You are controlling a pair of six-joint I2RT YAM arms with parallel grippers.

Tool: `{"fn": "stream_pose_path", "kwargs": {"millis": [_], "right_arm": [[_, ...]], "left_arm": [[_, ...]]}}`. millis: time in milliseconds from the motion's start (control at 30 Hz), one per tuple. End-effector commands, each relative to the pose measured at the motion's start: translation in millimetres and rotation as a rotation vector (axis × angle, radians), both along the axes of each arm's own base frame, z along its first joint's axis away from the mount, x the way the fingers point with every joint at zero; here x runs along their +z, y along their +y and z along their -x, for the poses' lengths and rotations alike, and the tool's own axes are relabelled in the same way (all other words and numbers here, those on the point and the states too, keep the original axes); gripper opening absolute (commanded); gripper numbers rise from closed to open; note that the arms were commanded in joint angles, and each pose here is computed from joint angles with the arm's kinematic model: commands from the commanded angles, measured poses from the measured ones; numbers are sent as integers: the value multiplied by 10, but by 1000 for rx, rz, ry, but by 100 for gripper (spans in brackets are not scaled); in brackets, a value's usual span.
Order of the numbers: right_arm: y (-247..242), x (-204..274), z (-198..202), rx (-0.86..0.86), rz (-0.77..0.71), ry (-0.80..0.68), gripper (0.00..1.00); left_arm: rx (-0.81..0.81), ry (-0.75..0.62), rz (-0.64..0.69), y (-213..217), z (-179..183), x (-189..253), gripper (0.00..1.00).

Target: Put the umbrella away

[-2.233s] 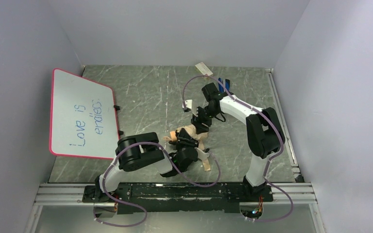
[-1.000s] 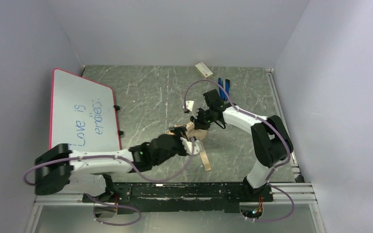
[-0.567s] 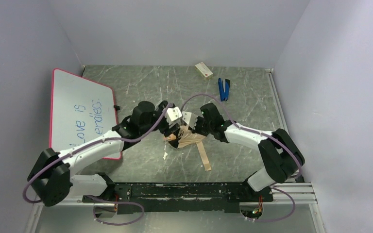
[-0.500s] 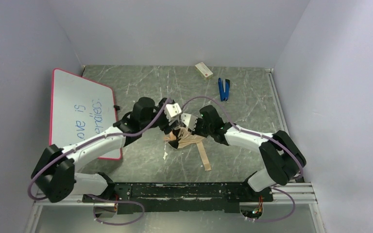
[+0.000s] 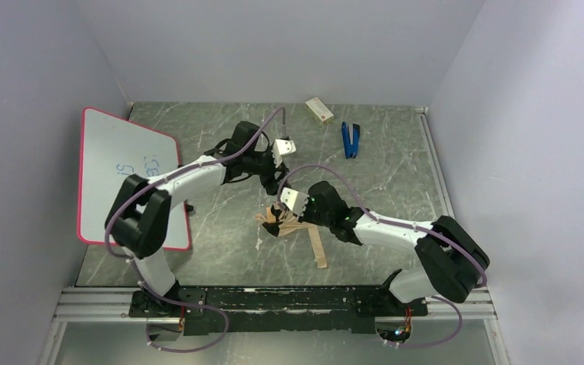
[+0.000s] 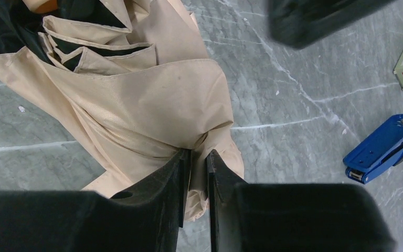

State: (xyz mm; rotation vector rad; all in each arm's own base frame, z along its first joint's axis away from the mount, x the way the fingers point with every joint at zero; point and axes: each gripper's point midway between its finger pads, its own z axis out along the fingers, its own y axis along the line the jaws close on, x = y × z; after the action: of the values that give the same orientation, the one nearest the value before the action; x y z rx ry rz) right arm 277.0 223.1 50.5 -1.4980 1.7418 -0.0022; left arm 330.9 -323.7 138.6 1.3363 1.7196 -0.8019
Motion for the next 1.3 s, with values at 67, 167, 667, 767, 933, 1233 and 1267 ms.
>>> {"fn": "stream_pose_path", "kwargs": {"millis": [67, 167, 667, 767, 933, 1233, 1267], "right_arm": [[-304, -484, 487, -10, 140, 176, 24], [-304, -461, 472, -8, 144, 163, 23], [-322, -478, 473, -4, 175, 152, 23], [-313, -468, 466, -1, 176, 147, 23], [-311, -479, 468, -2, 179, 145, 22], [-334, -512, 492, -2, 197, 143, 22], [-334, -513, 492, -2, 198, 143, 22]], "left_arm": [[-129, 198, -101, -79, 302, -487, 77], [-131, 248, -150, -32, 339, -671, 77], [-240, 402, -219, -103, 779, -993, 76], [-220, 386, -220, -99, 743, -969, 75], [-164, 305, -163, -120, 542, -644, 73], [-194, 310, 4, -223, 572, -90, 77], [-195, 324, 2, -222, 592, -126, 77]]}}
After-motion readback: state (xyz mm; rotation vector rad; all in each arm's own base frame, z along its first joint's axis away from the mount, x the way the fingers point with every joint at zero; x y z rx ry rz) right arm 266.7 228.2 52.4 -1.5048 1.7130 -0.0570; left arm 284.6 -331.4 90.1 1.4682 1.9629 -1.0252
